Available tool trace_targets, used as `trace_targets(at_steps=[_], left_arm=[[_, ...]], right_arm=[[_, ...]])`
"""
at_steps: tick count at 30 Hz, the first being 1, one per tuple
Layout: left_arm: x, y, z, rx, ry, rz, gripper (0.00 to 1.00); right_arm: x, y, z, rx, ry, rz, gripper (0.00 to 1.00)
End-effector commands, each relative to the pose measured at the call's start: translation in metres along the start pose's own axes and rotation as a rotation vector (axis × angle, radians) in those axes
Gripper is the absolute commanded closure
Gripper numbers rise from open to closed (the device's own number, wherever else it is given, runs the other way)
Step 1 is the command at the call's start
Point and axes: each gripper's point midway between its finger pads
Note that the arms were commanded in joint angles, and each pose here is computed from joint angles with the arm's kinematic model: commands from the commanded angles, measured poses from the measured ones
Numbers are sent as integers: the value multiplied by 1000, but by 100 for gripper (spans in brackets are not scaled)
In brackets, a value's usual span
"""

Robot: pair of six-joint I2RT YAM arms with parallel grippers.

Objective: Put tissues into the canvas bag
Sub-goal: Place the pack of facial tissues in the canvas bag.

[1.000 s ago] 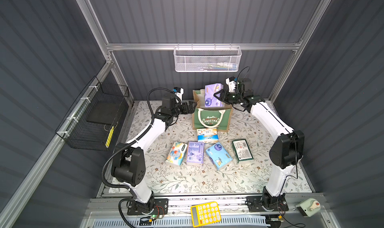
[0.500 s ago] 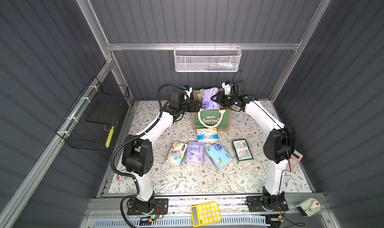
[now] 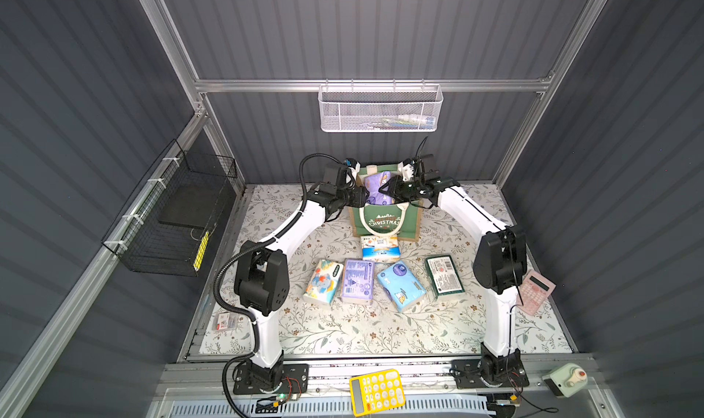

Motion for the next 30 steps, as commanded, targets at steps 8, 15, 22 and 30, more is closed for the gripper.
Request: trace_targets(at_steps=[8,15,22,30], left_arm=[[5,2,-9,15,45,11,87],[2,-3,-25,16,98,-9,96],[2,-8,-35,-9,139,-35,98],[5,-10,-46,-24,191,-47,99]], right_arm=[[22,8,-4,22,3,28,55],[37,13,-16,34,25,37,55],[51,25,-31,45,33,82,56],[67,38,-45,63,31,135,55]])
Point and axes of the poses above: each gripper's point midway between its finger pads, its own x axis out along the fingers, its own z axis along the line the jaws close on, y = z × x, and after that the axes turned 2 degrees about x, right-handed
